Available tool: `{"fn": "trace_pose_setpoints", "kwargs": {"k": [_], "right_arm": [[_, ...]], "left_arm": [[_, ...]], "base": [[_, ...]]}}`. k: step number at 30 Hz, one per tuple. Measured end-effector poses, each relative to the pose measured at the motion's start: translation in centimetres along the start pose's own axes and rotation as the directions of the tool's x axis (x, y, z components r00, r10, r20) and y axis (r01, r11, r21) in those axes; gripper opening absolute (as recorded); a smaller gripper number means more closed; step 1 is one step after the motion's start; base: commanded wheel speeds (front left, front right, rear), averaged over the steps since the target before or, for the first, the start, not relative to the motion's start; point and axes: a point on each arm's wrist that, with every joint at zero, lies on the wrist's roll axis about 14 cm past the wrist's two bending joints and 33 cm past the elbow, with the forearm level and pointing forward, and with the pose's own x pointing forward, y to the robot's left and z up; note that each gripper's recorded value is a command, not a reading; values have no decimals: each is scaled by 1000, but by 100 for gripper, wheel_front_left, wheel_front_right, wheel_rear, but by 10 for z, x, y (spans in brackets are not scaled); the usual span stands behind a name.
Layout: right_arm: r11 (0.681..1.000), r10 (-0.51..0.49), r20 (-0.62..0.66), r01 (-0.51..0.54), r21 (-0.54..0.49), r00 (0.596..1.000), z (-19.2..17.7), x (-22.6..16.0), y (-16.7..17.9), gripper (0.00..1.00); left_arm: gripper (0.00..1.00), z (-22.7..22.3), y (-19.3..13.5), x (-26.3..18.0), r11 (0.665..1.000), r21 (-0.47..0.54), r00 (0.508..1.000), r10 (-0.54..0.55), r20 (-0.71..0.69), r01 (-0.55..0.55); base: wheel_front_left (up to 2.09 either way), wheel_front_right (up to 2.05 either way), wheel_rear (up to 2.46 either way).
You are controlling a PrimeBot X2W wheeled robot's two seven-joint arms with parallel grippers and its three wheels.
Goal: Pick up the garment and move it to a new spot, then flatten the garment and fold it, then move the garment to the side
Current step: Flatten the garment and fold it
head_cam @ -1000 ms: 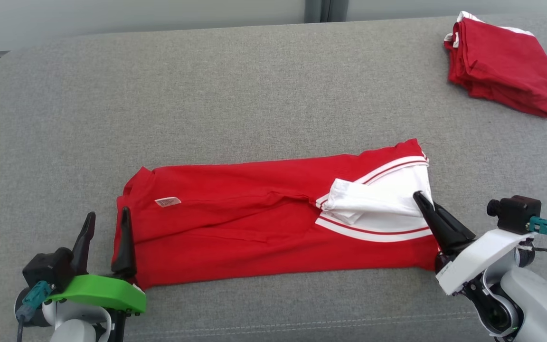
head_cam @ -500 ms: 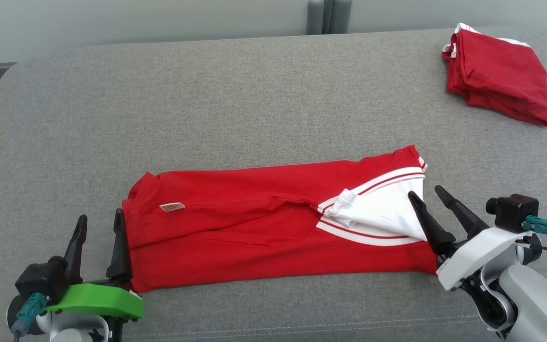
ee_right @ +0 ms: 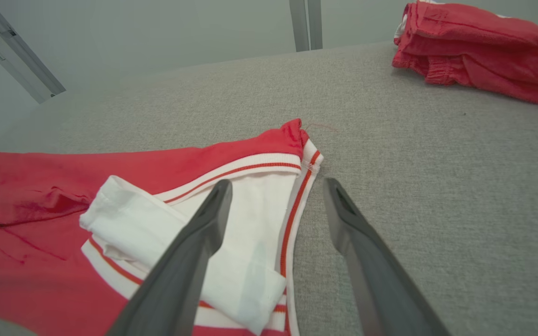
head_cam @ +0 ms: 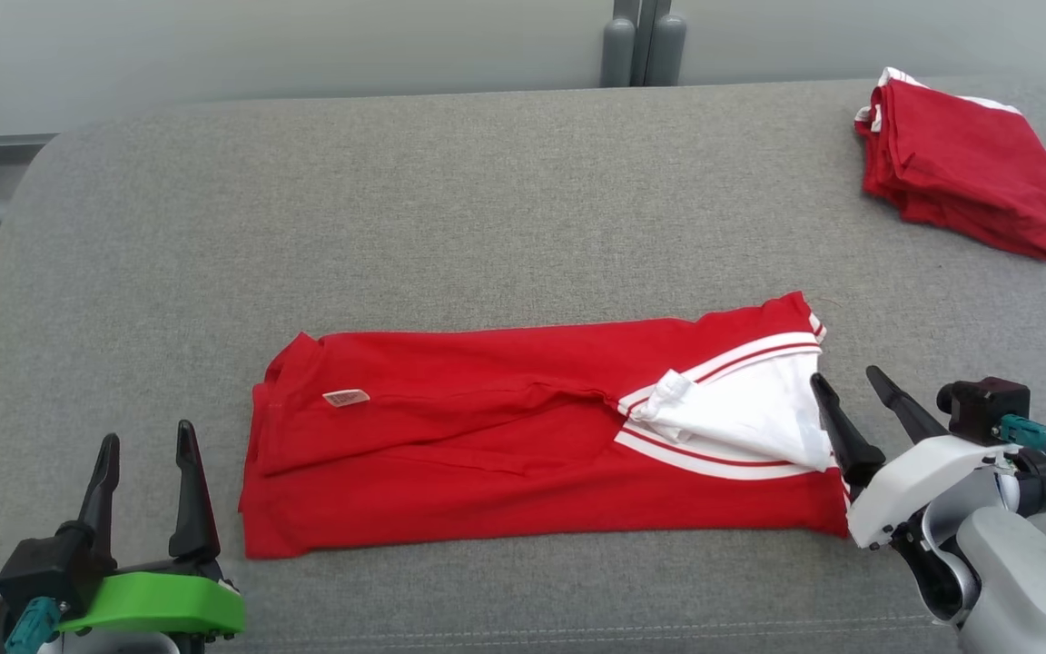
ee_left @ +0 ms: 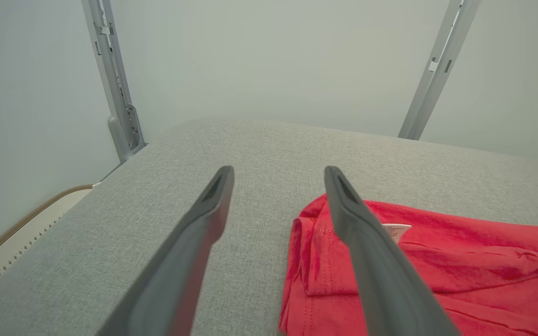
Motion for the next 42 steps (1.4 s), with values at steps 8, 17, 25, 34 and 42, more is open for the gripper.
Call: {"fn": "trace_pose_setpoints", "kwargs": {"k": [8, 17, 25, 34, 42], "right_arm": [[999, -32, -72, 32, -2, 997, -12, 18, 1, 100], [998, -60, -215, 63, 5, 975, -44, 29, 1, 100], [998, -42, -288, 51, 26, 957, -63, 33, 11, 24], [998, -44, -250, 55, 36, 967, -55, 39, 8, 0], [989, -151, -168, 149, -24, 974, -23, 30, -44, 0]], "left_arm": [[100, 3, 10, -7, 999, 8, 999, 34, 7, -34], [100, 0, 16, -12, 998, 10, 998, 55, -4, -55], [100, -6, 20, -12, 998, 7, 997, 69, -20, -69], [100, -8, 19, -8, 998, -1, 997, 67, -27, -67], [100, -11, 10, -2, 999, -6, 999, 41, -33, -41]], "base": [[0, 0, 0], [0, 0, 0], [0, 0, 0], [0, 0, 0], [0, 0, 0]]}}
